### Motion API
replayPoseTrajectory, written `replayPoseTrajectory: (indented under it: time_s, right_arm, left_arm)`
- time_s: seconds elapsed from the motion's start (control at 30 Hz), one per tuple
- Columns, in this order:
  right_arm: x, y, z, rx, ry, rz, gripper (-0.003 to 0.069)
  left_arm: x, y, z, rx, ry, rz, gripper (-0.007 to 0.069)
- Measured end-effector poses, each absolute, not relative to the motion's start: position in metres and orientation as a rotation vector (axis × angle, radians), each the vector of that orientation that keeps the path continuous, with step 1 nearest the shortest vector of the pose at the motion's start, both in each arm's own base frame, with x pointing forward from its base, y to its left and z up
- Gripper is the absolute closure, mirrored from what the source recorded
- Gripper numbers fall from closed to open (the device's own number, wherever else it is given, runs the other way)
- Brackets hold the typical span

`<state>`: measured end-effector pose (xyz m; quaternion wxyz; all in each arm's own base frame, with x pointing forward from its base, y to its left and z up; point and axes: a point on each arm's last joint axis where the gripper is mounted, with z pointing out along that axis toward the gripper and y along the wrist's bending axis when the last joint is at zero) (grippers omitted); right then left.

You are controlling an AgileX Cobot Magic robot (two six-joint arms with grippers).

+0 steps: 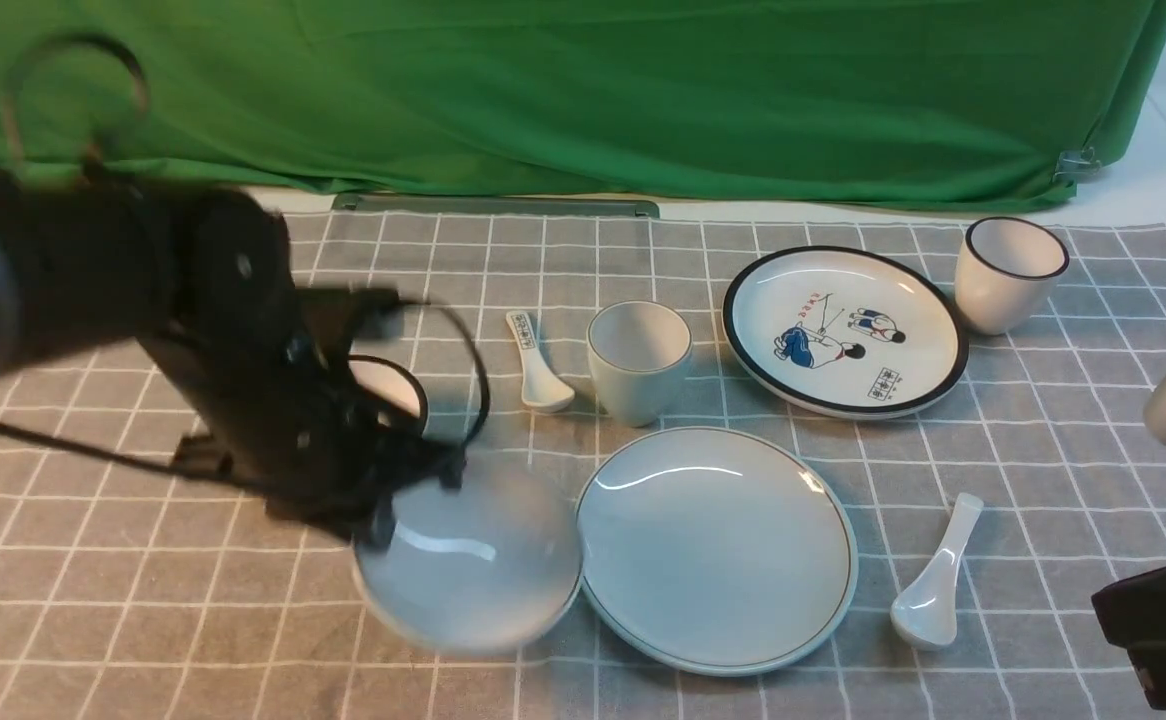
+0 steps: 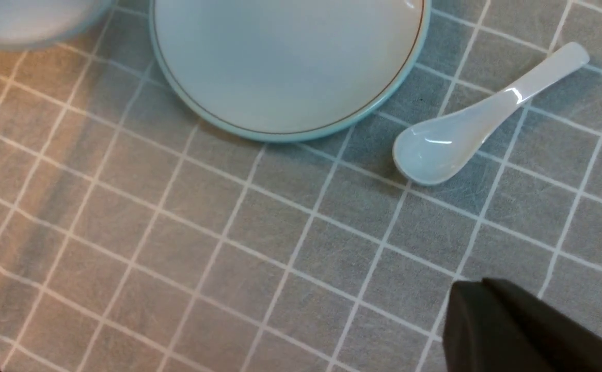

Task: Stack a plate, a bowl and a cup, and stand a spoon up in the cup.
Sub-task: Use the left arm to grab a blue rice bowl, then use the left arm to put the blue rice bowl into the blue large plate in the middle

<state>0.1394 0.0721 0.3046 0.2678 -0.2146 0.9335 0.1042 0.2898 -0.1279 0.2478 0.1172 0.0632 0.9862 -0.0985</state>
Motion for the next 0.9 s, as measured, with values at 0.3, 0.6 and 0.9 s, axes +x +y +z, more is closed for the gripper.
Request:
replayPoseTrajectory:
  time_s: [0.3,0.6,0.9]
  right_arm:
    - [0.142,0.070,0.305,-0.587,2.495,0.242,0.0637]
    - [0.142,0.070,0.305,-0.588,2.492,0.234,0.0629]
    - [0.142,0.069,0.305,-0.591,2.491,0.225,0.0621]
  left_arm:
    - [0.302,-0.206,0.284,0.349,2.643,-0.580,0.0603]
    - [0.334,-0.251,0.204,0.394,2.794,-0.539,0.0602]
    - [0.335,-0.251,0.185,0.416,2.865,-0.496,0.0602]
